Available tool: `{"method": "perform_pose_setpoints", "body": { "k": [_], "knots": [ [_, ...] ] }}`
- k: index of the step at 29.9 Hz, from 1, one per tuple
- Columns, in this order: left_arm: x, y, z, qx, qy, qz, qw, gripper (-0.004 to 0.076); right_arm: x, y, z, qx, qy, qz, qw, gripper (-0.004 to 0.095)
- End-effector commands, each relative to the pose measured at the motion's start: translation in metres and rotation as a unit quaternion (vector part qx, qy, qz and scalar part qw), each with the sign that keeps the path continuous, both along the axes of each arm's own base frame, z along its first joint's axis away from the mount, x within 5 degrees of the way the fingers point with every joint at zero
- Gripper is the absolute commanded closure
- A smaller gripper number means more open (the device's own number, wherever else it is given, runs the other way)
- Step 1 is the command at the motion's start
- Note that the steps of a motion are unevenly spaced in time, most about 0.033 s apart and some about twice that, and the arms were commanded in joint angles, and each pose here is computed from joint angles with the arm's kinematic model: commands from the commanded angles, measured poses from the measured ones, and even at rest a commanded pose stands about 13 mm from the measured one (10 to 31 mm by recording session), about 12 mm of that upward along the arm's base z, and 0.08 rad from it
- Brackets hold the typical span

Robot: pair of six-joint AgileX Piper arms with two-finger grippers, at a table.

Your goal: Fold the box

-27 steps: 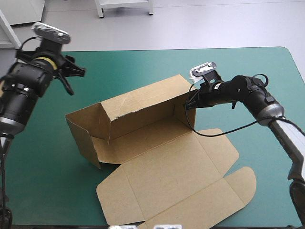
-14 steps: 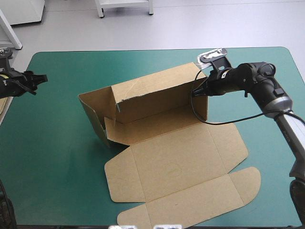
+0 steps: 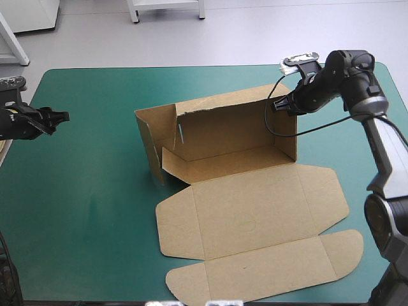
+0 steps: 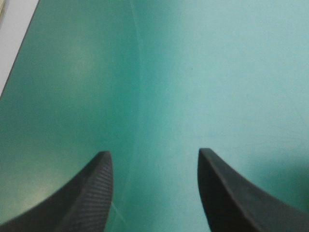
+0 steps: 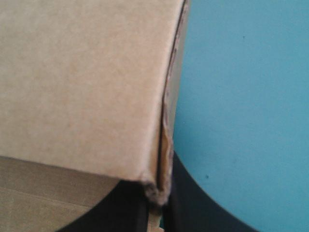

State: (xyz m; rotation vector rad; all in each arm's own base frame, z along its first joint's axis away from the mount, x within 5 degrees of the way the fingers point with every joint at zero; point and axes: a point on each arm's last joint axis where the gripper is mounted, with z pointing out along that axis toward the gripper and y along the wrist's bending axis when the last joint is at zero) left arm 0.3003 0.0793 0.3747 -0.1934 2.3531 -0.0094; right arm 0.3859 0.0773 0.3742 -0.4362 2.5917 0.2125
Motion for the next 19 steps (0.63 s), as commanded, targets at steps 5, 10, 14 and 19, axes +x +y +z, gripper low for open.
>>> {"method": "perform_pose_setpoints", "body": {
  "k": [5, 10, 14, 19],
  "knots": [
    [-0.006, -0.003, 0.019, 0.008, -0.036, -0.009, 0.999, 0.0339, 0.023, 0.007, 0.007, 0.029, -0.022, -0.007, 0.999, 0.0925],
    [-0.007, -0.004, 0.019, 0.005, -0.033, -0.010, 0.999, 0.0339, 0.035, 0.009, -0.001, 0.024, -0.022, 0.000, 0.999, 0.0921],
    [-0.007, -0.004, 0.018, 0.005, -0.032, -0.010, 0.999, 0.0339, 0.043, 0.010, 0.002, 0.022, -0.055, 0.007, 0.998, 0.0789],
    [-0.007, -0.004, 0.018, 0.005, -0.032, -0.011, 0.999, 0.0339, 0.051, 0.009, 0.021, 0.031, -0.134, -0.003, 0.990, 0.0437]
  ]
}}
